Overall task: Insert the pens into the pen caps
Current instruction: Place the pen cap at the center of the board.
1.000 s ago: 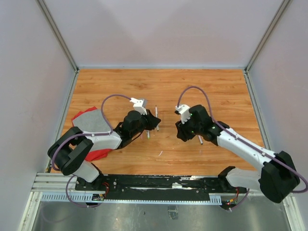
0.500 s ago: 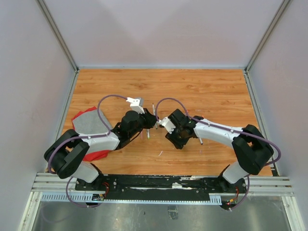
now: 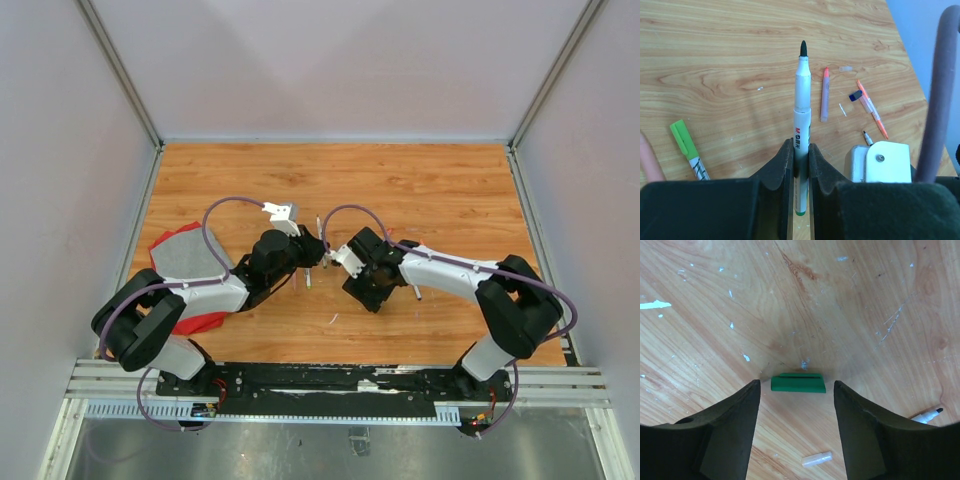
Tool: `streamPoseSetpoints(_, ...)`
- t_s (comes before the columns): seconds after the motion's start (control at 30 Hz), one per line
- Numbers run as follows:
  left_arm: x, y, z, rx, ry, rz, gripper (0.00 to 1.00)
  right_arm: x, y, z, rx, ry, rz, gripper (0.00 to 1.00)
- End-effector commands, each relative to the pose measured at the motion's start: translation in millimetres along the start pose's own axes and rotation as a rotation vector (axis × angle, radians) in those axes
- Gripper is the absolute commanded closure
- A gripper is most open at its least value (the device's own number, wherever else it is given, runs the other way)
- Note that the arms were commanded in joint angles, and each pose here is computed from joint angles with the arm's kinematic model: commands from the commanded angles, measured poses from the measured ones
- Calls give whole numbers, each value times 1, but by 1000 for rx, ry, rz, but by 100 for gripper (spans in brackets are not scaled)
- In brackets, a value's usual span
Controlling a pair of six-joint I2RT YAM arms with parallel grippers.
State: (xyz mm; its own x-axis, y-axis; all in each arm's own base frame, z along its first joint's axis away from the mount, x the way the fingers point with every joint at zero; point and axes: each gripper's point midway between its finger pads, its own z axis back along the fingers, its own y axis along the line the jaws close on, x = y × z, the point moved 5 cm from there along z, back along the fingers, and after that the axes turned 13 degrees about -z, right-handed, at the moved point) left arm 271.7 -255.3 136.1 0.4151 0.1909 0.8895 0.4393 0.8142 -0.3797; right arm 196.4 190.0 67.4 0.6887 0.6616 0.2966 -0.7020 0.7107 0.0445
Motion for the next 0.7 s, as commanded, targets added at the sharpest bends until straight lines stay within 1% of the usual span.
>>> streamPoseSetpoints(0.0, 7, 2, 2, 4, -30, 5, 100, 16, 7, 16, 15, -102, -11, 35)
streamPoseSetpoints(0.07, 7, 2, 1, 4, -30, 5, 99, 23, 11, 22, 32, -165, -36, 28)
streamPoseSetpoints(0.13, 7, 2, 2, 3, -31, 3, 100, 29, 12, 28, 40, -227, -67, 24)
streamPoseSetpoints(0.3, 7, 2, 1, 4, -30, 0, 99, 40, 13, 41, 26, -385, -218, 19)
streamPoseSetpoints(0.4, 7, 2, 1, 3, -28, 0, 99, 43, 7, 44, -29, -411, -339, 16)
streamPoseSetpoints(0.6, 7, 2, 1, 6, -26, -3, 99, 39, -15, 58, -224, -472, -569, 13)
streamPoseSetpoints(0.67, 7, 2, 1, 5, -27, -4, 99, 38, -20, 65, -264, -503, -642, 6)
